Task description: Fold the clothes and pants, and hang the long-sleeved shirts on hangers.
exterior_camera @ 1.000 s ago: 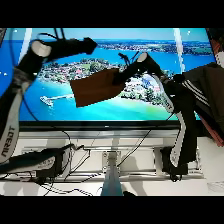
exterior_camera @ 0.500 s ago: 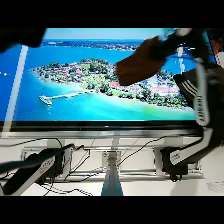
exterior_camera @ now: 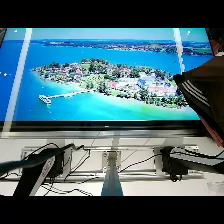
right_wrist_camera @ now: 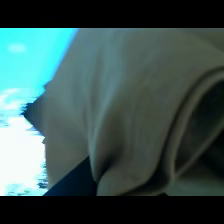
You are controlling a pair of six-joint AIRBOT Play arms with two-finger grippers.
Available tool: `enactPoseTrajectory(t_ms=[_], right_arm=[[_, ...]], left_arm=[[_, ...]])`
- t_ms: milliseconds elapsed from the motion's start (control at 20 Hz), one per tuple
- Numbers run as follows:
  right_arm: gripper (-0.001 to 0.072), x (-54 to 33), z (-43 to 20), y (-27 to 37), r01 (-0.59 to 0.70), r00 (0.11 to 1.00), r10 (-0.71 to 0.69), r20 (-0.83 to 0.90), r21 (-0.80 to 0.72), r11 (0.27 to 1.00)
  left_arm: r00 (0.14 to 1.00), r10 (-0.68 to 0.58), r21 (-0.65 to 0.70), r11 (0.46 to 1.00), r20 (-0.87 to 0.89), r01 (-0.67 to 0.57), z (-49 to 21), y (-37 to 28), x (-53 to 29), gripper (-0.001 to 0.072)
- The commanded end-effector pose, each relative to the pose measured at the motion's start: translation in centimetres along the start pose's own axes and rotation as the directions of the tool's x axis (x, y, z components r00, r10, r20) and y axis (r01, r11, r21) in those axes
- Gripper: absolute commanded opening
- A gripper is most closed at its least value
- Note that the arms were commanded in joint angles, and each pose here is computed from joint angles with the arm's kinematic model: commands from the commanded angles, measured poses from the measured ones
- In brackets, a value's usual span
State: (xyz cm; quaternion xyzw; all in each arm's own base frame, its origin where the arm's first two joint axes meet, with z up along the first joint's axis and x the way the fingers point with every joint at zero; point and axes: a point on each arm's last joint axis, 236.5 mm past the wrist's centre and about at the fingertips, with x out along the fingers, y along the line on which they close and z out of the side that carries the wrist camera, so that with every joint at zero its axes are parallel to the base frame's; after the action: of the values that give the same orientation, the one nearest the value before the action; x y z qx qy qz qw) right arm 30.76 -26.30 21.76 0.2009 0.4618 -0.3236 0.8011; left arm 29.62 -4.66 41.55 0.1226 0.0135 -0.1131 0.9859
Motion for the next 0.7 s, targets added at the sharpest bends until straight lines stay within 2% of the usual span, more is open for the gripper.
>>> enactPoseTrajectory(t_ms=[0, 50, 100, 150, 200, 250, 400, 450, 550, 650], right_arm=[[0.0017, -2.5, -4.7, -10.7, 0.209, 0.972, -0.173, -0.159, 0.25, 0.945], [0.0018, -2.8, -5.4, -12.5, 0.237, 0.966, -0.188, -0.177, 0.319, 0.918], [0.0062, -3.0, -5.6, -13.9, 0.258, 0.963, -0.201, -0.179, 0.392, 0.883], [0.0294, -3.2, -5.8, -15.0, 0.273, 0.96, -0.213, -0.179, 0.452, 0.849], [0.0574, -3.3, -5.8, -15.7, 0.277, 0.96, -0.219, -0.175, 0.472, 0.837], [0.0714, -3.3, -5.8, -16.0, 0.275, 0.961, -0.22, -0.17, 0.471, 0.838], [0.0692, -2.9, -5.2, -14.4, 0.213, 0.976, -0.163, -0.147, 0.451, 0.867], [0.0604, -2.8, -4.9, -13.6, 0.195, 0.979, -0.148, -0.14, 0.436, 0.878], [0.0312, -2.3, -4.0, -11.1, 0.157, 0.986, -0.12, -0.117, 0.383, 0.91], [0.0067, -1.8, -2.5, -5.7, 0.038, 0.997, -0.019, -0.071, 0.273, 0.961]], left_arm=[[1.0, 0.013, 0.012, 1.0, 0.026, -0.013, 0.8, 0.0, -1.2, 0.054], [1.0, 0.011, 0.01, 1.0, 0.019, -0.011, 0.6, 0.0, -0.9, 0.054], [1.0, 0.009, 0.007, 1.0, 0.01, -0.009, 0.3, 0.1, -0.5, 0.054], [1.0, 0.006, 0.004, 1.0, 0.002, -0.006, 0.1, 0.1, -0.1, 0.054], [1.0, 0.004, 0.001, 1.0, -0.006, -0.004, -0.2, 0.2, 0.2, 0.054], [1.0, 0.003, -0.001, 1.0, -0.012, -0.003, -0.4, 0.2, 0.5, 0.054], [1.0, 0.0, -0.004, 1.0, -0.021, -0.001, -0.7, 0.3, 0.9, 0.054], [1.0, 0.0, -0.004, 1.0, -0.021, -0.001, -0.7, 0.3, 0.9, 0.054], [1.0, 0.001, -0.003, 1.0, -0.021, -0.001, -0.7, 0.3, 0.9, 0.054], [1.0, 0.0, -0.003, 1.0, -0.021, -0.001, -0.7, 0.3, 0.9, 0.054]])
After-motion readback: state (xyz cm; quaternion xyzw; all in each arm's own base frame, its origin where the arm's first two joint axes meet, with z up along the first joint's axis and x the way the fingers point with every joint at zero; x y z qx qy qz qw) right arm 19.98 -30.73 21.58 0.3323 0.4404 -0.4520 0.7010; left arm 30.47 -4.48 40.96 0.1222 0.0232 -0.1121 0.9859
